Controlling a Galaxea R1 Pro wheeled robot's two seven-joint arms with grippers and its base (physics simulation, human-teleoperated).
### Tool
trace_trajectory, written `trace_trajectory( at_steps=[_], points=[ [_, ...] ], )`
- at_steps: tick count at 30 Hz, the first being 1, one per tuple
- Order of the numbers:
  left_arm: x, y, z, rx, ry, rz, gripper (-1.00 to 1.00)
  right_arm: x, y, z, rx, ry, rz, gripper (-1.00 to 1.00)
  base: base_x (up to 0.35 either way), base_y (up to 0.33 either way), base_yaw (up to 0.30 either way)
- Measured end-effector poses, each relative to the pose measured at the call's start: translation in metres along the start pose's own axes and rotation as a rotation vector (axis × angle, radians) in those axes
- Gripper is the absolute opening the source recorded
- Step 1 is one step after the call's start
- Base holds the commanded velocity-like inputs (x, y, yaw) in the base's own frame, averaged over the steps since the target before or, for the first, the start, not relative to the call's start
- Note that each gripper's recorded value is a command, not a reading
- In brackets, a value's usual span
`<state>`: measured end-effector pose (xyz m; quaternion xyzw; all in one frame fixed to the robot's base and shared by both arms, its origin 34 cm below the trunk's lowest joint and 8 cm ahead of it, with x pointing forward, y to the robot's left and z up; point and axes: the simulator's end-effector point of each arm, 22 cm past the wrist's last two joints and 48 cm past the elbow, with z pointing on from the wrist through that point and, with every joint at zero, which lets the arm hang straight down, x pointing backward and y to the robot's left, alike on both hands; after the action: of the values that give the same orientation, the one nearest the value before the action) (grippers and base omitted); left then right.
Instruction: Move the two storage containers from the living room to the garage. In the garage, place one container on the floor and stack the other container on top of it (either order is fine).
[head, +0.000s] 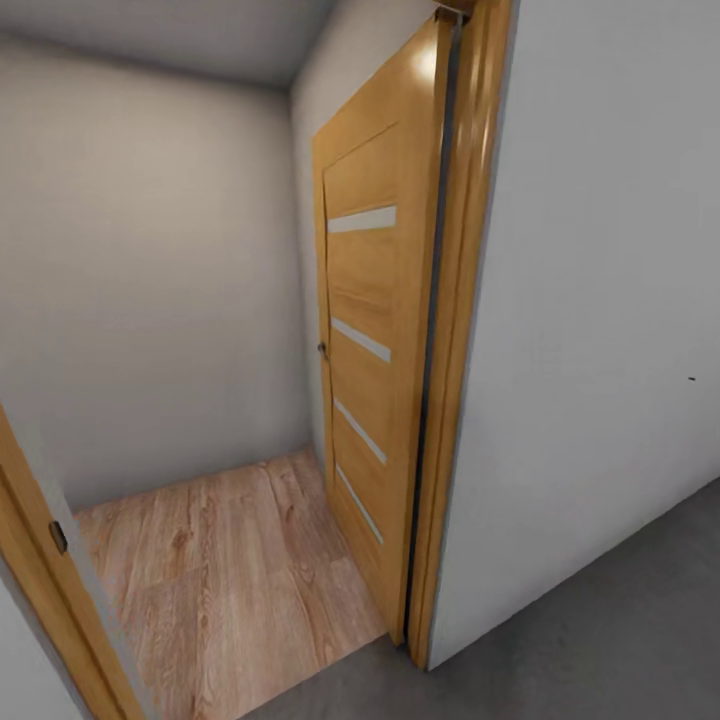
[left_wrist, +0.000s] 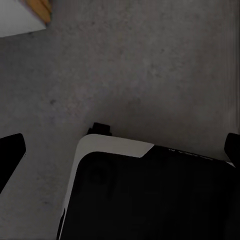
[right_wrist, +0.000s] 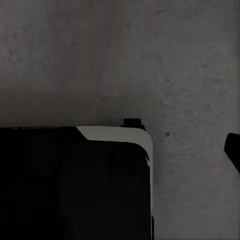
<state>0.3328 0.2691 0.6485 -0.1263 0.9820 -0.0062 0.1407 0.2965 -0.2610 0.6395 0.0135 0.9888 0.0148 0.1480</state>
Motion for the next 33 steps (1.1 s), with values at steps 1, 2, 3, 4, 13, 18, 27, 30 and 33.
trace_trajectory(
  at_steps=[1, 2, 3, 4, 13, 18, 27, 30, 33],
  points=[
    [-0.0002, 0.0000, 0.0000, 0.000, -0.001, 0.000, 1.00, 0.0000, 0.0000, 0.0000, 0.000, 0.000, 0.000, 1.00, 0.323, -0.084, 0.000],
    [-0.0001, 0.0001, 0.0000, 0.000, -0.001, 0.000, 1.00, -0.0001, 0.0000, 0.0000, 0.000, 0.000, 0.000, 1.00, 0.323, -0.084, 0.000],
    [-0.0002, 0.0000, 0.0000, 0.000, -0.001, 0.000, 1.00, -0.0001, 0.0000, 0.0000, 0.000, 0.000, 0.000, 1.00, 0.323, -0.084, 0.000],
    [-0.0003, 0.0000, 0.0000, 0.000, -0.001, 0.000, 1.00, -0.0002, 0.0000, 0.0000, 0.000, -0.001, 0.000, 1.00, 0.323, -0.084, 0.000],
    [-0.0005, 0.0000, 0.0000, 0.000, -0.002, 0.000, 1.00, -0.0008, -0.0012, 0.0000, 0.002, -0.003, 0.004, 1.00, 0.323, -0.084, 0.000],
    [-0.0002, 0.0003, 0.0000, -0.001, -0.002, 0.000, 1.00, -0.0010, -0.0011, 0.0000, 0.002, -0.004, 0.006, 1.00, 0.323, -0.084, 0.055],
    [-0.0003, 0.0004, 0.0000, -0.001, -0.002, -0.002, 1.00, -0.0011, -0.0012, 0.0000, 0.001, -0.004, -0.003, 1.00, 0.323, -0.084, 0.252],
    [-0.0004, 0.0003, 0.0000, 0.000, -0.002, -0.002, 1.00, -0.0011, -0.0011, 0.0000, 0.001, -0.004, -0.004, 1.00, 0.322, -0.084, 0.271],
    [-0.0002, 0.0003, 0.0000, -0.001, -0.002, -0.003, 1.00, -0.0011, -0.0010, 0.0000, 0.001, -0.004, -0.004, 1.00, 0.321, -0.084, 0.272]
  ],
)
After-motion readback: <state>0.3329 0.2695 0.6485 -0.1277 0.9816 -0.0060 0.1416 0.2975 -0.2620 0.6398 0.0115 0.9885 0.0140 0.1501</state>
